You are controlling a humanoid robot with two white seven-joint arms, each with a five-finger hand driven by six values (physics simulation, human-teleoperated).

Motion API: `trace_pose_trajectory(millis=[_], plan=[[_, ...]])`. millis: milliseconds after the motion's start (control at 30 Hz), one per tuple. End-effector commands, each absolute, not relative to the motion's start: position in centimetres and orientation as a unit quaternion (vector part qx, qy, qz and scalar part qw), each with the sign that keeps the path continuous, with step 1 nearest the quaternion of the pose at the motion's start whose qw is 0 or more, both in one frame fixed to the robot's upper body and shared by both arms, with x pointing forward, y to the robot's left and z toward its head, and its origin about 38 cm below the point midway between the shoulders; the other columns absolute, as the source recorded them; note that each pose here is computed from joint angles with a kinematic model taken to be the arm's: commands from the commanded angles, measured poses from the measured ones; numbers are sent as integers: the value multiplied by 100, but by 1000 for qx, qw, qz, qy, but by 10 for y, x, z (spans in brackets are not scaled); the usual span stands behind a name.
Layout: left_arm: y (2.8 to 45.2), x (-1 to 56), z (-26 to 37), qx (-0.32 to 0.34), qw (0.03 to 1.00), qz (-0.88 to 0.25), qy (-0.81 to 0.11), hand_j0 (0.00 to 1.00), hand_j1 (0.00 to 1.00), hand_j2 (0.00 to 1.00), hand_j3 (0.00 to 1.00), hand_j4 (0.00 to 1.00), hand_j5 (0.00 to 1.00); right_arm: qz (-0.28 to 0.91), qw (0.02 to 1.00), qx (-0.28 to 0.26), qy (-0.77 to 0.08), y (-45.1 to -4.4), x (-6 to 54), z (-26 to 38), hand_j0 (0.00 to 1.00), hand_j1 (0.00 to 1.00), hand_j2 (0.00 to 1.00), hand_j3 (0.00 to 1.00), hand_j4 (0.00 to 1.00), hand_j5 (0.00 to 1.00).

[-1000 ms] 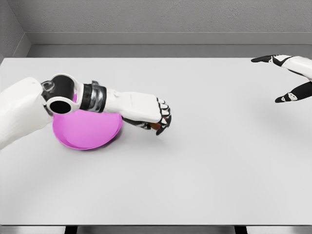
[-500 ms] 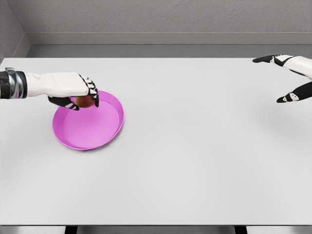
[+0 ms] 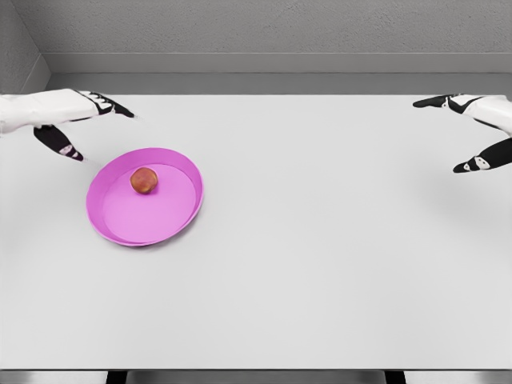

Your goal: Put the apple on the plate with both arms

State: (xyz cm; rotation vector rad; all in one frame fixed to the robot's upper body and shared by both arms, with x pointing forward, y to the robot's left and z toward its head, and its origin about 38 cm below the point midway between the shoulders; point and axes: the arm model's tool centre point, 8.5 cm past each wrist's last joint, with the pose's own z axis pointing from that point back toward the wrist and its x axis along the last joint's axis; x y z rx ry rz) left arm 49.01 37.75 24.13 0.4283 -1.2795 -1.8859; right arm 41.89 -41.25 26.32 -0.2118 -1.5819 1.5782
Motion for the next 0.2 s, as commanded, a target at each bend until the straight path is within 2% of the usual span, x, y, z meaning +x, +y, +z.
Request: trace_pose_trajectory(millis=[0,167], plan=[[398,494,239,179,431,-726,-505,100,100,100,100,100,100,631,436,-86,-637,-414,419,265,100,100,100,100,100,100],[401,494,235,179,436,-726,-501,100,100,100,100,100,100,632,436,-98,-634,-422,417,273,100,100,100,100,100,100]])
